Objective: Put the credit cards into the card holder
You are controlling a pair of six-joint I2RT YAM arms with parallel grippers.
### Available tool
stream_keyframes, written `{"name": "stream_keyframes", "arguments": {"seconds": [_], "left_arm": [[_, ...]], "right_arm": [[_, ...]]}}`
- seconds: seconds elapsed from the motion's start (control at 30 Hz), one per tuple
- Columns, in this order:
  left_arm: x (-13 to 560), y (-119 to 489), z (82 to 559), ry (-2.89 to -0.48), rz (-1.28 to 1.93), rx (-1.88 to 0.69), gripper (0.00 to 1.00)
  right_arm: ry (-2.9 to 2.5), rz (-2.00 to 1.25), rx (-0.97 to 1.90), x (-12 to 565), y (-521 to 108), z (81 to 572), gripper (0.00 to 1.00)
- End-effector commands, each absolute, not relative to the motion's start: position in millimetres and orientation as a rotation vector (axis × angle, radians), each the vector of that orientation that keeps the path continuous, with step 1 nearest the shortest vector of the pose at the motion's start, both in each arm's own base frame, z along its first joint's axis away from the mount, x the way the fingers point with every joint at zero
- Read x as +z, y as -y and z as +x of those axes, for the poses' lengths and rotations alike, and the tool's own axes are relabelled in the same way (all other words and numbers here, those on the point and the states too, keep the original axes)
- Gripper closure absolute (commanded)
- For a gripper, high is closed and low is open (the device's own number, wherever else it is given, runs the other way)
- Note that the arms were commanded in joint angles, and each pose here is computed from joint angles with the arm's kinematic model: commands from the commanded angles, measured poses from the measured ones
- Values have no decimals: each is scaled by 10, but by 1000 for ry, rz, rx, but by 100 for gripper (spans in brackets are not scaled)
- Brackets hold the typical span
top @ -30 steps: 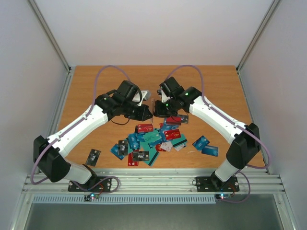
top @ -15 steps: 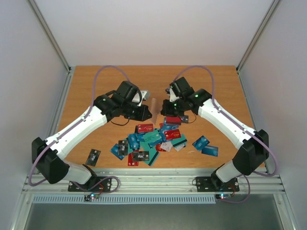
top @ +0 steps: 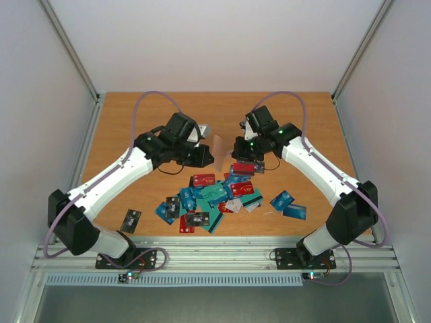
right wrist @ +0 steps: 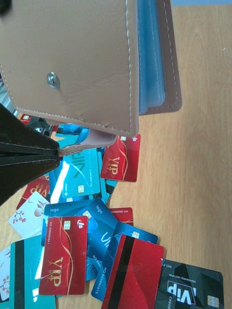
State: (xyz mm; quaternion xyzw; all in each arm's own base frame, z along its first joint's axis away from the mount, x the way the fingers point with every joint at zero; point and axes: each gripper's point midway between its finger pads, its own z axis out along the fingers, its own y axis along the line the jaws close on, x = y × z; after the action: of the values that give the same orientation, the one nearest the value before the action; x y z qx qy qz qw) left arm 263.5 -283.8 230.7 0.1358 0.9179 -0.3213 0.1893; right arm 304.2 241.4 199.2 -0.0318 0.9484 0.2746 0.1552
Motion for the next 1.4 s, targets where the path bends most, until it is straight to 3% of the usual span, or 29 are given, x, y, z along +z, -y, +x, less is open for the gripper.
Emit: {"name": "stream_keyframes", "arguments": {"seconds": [0.0, 0.6, 0.67, 0.7, 0.9, 0.97, 1.37], "left_arm": [[2412, 2912, 2991, -2499, 294, -937, 100], [1244, 2601, 3763, -2719, -19, -1015, 97], [1082, 2533, 3782, -2759, -45, -994, 93], [1001, 2498, 3785, -2779, -52, -975, 86], [663, 2223, 3763, -2901, 39, -692, 31], [693, 2172, 3757, -2899, 83, -624, 20], [922, 2733, 3617, -2690, 523, -551, 16]], "right_arm": [[-2692, -89, 823, 2033, -2469, 3231, 99], [-2819, -46, 827, 1438, -2724, 3839, 99], [-2838, -43, 827, 1336, -2735, 3847, 99], [-2849, -42, 826, 1280, -2743, 3844, 99], [-2912, -28, 840, 946, -2772, 3844, 99], [-2920, -30, 841, 895, -2776, 3846, 99], [-2865, 59, 1015, 1122, -2759, 3947, 99]]}}
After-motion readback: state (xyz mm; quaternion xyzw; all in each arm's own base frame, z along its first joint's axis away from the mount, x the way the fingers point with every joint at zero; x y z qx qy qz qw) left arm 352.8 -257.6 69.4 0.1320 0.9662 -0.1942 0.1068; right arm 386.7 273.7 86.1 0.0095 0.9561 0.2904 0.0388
